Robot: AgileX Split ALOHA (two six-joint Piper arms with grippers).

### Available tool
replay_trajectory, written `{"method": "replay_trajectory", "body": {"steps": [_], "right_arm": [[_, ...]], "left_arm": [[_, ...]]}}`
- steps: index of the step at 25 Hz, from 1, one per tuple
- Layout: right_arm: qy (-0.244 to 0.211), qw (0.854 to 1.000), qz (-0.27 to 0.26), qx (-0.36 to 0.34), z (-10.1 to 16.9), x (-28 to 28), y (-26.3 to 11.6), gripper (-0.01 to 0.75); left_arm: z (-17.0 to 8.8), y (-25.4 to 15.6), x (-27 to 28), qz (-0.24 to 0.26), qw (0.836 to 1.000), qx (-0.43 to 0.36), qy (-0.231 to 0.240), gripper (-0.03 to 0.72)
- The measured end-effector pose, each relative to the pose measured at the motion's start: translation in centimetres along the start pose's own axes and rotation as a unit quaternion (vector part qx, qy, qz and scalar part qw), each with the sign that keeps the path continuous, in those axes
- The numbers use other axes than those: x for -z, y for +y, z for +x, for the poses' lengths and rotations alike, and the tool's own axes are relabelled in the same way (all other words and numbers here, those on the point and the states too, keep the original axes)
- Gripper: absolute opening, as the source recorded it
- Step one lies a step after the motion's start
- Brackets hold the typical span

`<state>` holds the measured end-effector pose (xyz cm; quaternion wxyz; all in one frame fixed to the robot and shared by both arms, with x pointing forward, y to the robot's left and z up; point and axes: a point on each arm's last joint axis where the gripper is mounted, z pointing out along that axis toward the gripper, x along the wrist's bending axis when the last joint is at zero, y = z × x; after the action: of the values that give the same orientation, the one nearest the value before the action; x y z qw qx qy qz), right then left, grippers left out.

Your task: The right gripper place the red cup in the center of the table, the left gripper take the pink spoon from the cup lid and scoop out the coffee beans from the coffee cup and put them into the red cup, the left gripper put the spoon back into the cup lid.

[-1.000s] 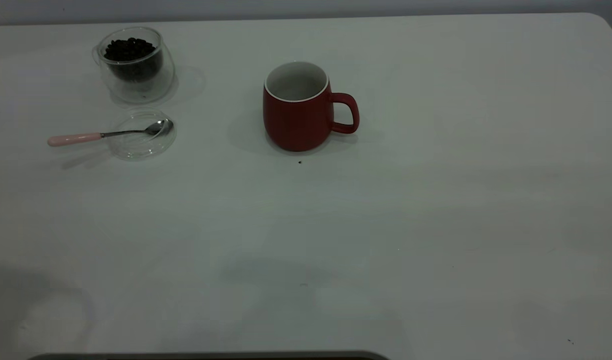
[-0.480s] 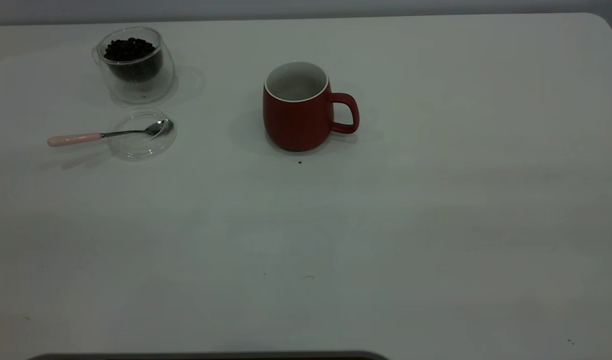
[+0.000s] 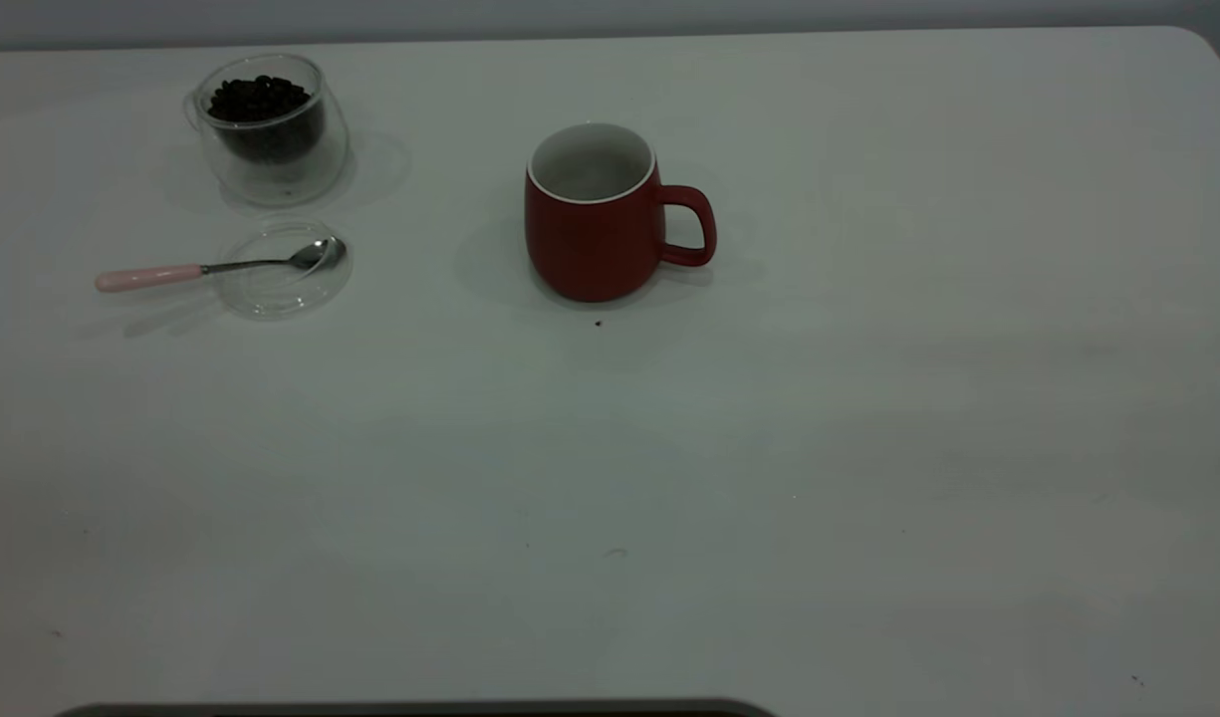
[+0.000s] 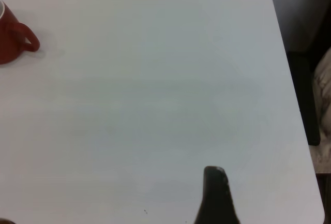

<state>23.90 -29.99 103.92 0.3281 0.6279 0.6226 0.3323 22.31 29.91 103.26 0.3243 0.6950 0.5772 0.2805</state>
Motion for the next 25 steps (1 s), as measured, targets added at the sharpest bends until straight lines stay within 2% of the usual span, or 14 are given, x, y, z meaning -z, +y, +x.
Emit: {"method": "replay_trajectory", "body": {"steps": [4, 25], "right_arm": [[0.000, 1.000, 0.000, 0.000, 0.00, 0.00, 0.00, 0.588], [0.000, 1.000, 0.000, 0.000, 0.00, 0.00, 0.00, 0.588]], "left_arm": [[-0.09, -0.11, 0.04, 0.001, 1.000, 0.013, 0.016, 0.519], [-0.10, -0.13, 0.05, 0.001, 1.000, 0.015, 0.016, 0.519]]}}
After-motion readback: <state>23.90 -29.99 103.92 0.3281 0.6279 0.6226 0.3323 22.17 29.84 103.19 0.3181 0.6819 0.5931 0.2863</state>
